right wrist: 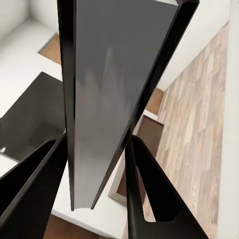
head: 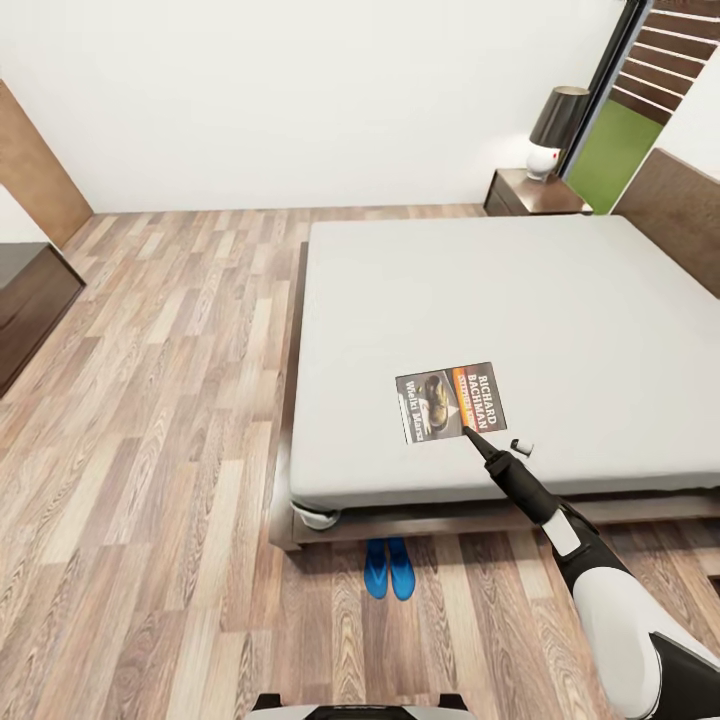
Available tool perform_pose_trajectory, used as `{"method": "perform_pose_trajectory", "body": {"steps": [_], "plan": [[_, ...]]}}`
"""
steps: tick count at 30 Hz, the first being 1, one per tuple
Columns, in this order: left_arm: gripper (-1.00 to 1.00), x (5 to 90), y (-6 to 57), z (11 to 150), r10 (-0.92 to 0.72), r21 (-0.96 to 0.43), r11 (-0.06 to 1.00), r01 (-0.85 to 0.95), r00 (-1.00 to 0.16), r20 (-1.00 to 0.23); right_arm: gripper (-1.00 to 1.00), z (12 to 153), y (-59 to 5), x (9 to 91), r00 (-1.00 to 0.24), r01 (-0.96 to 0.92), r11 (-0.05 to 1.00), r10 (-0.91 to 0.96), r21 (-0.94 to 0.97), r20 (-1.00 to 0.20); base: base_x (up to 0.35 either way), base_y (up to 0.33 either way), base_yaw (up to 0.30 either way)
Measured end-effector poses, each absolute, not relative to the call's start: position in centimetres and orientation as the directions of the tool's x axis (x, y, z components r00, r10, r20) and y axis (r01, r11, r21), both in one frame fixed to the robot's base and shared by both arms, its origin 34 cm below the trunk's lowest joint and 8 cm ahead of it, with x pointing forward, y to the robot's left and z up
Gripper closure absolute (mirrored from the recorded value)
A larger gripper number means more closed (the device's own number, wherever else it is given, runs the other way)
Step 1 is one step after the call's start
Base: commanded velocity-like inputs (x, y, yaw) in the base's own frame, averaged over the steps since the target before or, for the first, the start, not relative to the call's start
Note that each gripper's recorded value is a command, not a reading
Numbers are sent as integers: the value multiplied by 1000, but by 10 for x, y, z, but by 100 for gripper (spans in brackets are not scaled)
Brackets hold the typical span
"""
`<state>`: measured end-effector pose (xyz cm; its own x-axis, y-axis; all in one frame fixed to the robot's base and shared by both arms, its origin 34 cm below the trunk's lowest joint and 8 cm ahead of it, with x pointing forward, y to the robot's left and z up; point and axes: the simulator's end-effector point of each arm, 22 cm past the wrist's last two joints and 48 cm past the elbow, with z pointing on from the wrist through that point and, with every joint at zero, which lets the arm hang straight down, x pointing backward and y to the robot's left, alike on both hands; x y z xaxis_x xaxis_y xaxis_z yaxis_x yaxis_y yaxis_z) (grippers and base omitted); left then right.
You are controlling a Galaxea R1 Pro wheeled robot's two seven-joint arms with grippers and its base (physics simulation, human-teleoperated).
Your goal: In the bedroom, move the book from the bed onto either nightstand, and place the two sandals side by side next to the bed.
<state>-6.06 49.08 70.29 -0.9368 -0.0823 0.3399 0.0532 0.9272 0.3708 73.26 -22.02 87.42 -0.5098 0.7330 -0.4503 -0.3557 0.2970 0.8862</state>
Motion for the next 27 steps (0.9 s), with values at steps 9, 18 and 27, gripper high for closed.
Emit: {"method": "perform_pose_trajectory", "body": {"steps": [9,18,27], "plan": [[-100,-57,489,700,-83,370,928,46,-942,326,100,883,-220,735,-502,-368,297,734,881,-458,0,0,0],[-100,-52,488,697,-83,370,928,41,-946,313,100,892,-220,736,-496,-382,298,733,875,-466,0,0,0],[-100,-48,488,695,-83,370,928,35,-951,299,100,902,-220,738,-489,-395,298,732,869,-474,0,0,0]]}}
